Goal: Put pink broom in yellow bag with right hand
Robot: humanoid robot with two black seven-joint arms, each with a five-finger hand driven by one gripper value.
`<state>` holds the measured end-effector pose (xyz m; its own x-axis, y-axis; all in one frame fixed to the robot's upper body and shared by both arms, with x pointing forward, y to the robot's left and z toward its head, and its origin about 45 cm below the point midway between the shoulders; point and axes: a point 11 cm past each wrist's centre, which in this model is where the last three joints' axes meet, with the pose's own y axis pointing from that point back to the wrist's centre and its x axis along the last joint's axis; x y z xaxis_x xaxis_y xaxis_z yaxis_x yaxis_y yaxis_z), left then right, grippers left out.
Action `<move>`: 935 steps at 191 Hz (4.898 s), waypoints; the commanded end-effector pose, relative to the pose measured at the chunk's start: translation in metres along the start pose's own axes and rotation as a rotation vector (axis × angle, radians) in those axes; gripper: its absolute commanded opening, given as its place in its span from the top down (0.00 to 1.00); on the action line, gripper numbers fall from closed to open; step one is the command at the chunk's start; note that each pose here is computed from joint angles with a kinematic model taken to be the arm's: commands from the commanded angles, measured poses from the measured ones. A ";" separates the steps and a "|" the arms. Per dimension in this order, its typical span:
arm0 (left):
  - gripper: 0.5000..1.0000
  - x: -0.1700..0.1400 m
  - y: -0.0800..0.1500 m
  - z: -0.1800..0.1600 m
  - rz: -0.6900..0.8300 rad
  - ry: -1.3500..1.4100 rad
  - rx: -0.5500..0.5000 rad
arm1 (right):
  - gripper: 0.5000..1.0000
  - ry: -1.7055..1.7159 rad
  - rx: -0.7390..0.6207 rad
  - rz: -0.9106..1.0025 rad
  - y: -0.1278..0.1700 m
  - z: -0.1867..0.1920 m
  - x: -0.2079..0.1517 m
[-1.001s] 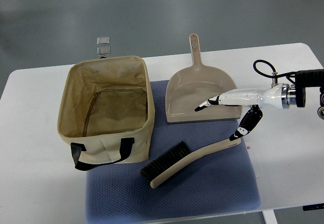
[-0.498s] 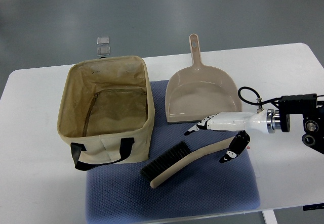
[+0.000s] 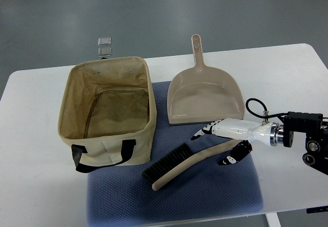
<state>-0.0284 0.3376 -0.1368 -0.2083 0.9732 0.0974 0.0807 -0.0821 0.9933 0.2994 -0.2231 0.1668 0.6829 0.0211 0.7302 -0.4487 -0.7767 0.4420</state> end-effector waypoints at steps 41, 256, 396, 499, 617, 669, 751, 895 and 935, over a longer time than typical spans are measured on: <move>0.00 0.000 0.000 -0.001 0.000 0.000 0.001 | 0.51 0.043 -0.008 0.009 -0.004 0.000 -0.015; 0.00 0.000 0.000 0.000 0.000 0.000 -0.001 | 1.00 0.107 -0.018 0.178 0.029 0.014 0.041; 0.00 0.000 0.000 0.000 0.000 0.000 -0.001 | 1.00 0.107 -0.103 0.519 0.123 0.013 0.274; 0.00 0.000 0.000 -0.001 0.000 0.000 0.001 | 1.00 0.094 0.059 0.375 -0.052 -0.034 0.243; 0.00 0.000 0.000 0.000 0.000 0.000 -0.001 | 0.48 0.232 0.107 0.336 -0.103 -0.062 0.202; 0.00 -0.004 0.000 -0.001 -0.013 0.006 0.000 | 0.24 0.223 0.120 0.385 -0.100 -0.064 0.209; 0.00 -0.001 0.000 -0.001 -0.003 0.000 0.003 | 0.21 0.027 0.129 0.621 -0.061 -0.040 0.240; 0.00 0.000 0.000 -0.001 0.000 0.000 0.001 | 0.16 -1.300 0.202 1.125 -0.010 0.108 0.162; 0.00 0.000 0.000 0.000 0.000 0.000 0.001 | 0.14 -1.486 0.296 1.152 -0.015 0.112 0.143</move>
<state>-0.0284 0.3374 -0.1368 -0.2082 0.9733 0.0969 0.0804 -0.0817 0.9934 0.4725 -0.2786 0.2131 0.1207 -0.9007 -0.4174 -0.9924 -0.0987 -0.0740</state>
